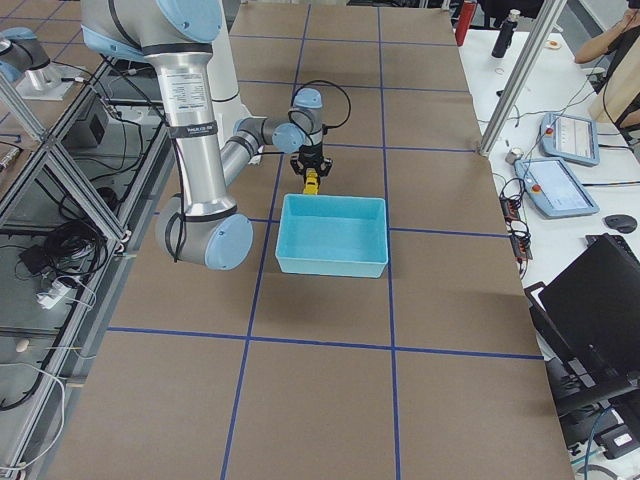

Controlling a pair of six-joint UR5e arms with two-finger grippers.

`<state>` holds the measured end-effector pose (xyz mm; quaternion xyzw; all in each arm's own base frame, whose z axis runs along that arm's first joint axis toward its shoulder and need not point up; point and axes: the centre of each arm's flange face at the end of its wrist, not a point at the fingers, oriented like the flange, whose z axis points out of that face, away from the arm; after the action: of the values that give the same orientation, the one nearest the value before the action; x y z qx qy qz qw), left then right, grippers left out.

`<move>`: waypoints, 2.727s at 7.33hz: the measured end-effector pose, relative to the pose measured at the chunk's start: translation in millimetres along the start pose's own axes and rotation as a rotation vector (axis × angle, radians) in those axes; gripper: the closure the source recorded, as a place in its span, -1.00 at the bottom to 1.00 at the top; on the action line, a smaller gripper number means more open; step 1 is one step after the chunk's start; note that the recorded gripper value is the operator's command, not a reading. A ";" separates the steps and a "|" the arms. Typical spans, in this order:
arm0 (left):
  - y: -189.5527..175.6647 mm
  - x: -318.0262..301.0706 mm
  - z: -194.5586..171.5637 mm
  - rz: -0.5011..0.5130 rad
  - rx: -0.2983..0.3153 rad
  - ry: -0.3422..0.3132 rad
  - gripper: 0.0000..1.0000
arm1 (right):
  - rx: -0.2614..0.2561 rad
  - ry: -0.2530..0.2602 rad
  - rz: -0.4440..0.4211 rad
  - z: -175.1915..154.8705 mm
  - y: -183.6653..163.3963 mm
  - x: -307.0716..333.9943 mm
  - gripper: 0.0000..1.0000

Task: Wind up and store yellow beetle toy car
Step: 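Lift the car with the right gripper and carry it over the bin, then lower the car into the blue bin and open the right gripper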

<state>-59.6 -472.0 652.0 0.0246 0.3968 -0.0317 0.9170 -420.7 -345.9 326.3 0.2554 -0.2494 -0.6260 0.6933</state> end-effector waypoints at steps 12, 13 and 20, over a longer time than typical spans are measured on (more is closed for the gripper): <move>-0.2 -0.1 -0.4 -0.001 0.001 0.000 -1.00 | -0.102 -0.018 -0.141 -52.6 155.1 137.6 1.00; -0.3 -0.2 -0.4 -0.001 0.001 -0.001 -1.00 | -0.104 -0.023 -0.136 -35.0 163.3 140.4 1.00; -0.3 -0.2 -0.4 -0.001 0.001 -0.001 -1.00 | -0.080 -0.059 -0.082 50.7 174.7 105.3 1.00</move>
<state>-60.0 -472.2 651.9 0.0248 0.3962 -0.0321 0.9173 -315.4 -437.9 483.3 0.2189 -0.2339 -0.6706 0.6690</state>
